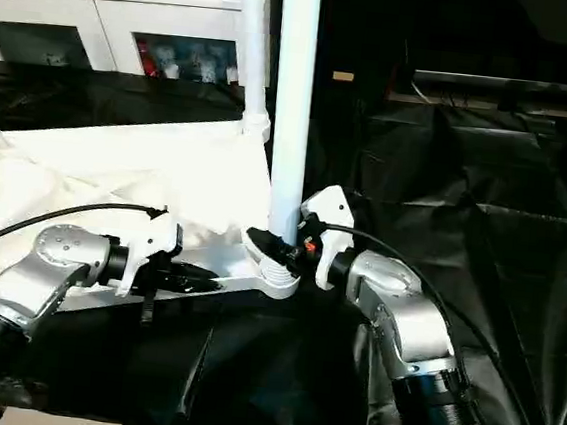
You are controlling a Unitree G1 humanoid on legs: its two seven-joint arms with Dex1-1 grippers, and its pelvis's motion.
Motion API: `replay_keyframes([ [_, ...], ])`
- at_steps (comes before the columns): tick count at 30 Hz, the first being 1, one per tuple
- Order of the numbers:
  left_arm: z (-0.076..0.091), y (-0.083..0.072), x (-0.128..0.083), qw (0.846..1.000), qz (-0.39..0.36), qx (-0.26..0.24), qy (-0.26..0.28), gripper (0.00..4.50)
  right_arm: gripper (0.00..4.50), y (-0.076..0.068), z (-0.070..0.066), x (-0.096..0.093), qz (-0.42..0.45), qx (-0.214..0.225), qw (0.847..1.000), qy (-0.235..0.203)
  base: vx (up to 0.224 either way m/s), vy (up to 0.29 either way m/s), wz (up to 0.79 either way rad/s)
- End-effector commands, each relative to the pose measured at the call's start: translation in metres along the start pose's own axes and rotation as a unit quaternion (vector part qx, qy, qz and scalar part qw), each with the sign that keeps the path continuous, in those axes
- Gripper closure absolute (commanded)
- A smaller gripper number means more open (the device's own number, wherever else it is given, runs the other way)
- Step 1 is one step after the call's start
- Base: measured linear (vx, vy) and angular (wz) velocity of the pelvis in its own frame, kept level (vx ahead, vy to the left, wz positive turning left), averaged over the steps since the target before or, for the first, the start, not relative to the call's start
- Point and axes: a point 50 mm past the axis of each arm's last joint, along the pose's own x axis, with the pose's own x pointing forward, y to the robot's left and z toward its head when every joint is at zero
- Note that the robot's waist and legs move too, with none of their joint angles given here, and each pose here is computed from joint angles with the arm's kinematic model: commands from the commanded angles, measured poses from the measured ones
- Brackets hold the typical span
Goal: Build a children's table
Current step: Insert table leg to table base
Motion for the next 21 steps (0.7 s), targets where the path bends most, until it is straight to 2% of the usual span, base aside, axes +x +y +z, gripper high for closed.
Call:
replay_keyframes([
  [1, 0.010, 0.005, -0.006, 1.000, 0.020, 0.020, -0.013, 4.50, 2.60, -0.002, -0.015, -0.005, -0.015, 0.022, 1.000, 0.009, 0.000, 0.000, 0.00],
  [8, 0.012, 0.007, -0.004, 0.999, 0.028, 0.016, -0.020, 4.50, 2.60, -0.002, -0.026, -0.014, -0.031, 0.055, 0.998, -0.026, 0.000, 0.000, 0.00],
  [11, 0.013, 0.008, -0.003, 0.999, 0.029, 0.015, -0.023, 4.50, 2.60, -0.001, -0.038, -0.021, -0.049, 0.076, 0.995, -0.042, 0.000, 0.000, 0.00],
  [18, 0.015, 0.011, -0.001, 0.999, 0.033, 0.014, -0.026, 4.50, 2.60, 0.001, -0.050, -0.027, -0.078, 0.092, 0.991, -0.064, 0.000, 0.000, 0.00],
  [21, 0.016, 0.012, 0.000, 0.999, 0.035, 0.012, -0.029, 4.50, 2.60, 0.003, -0.054, -0.031, -0.094, 0.084, 0.989, -0.074, 0.000, 0.000, 0.00],
])
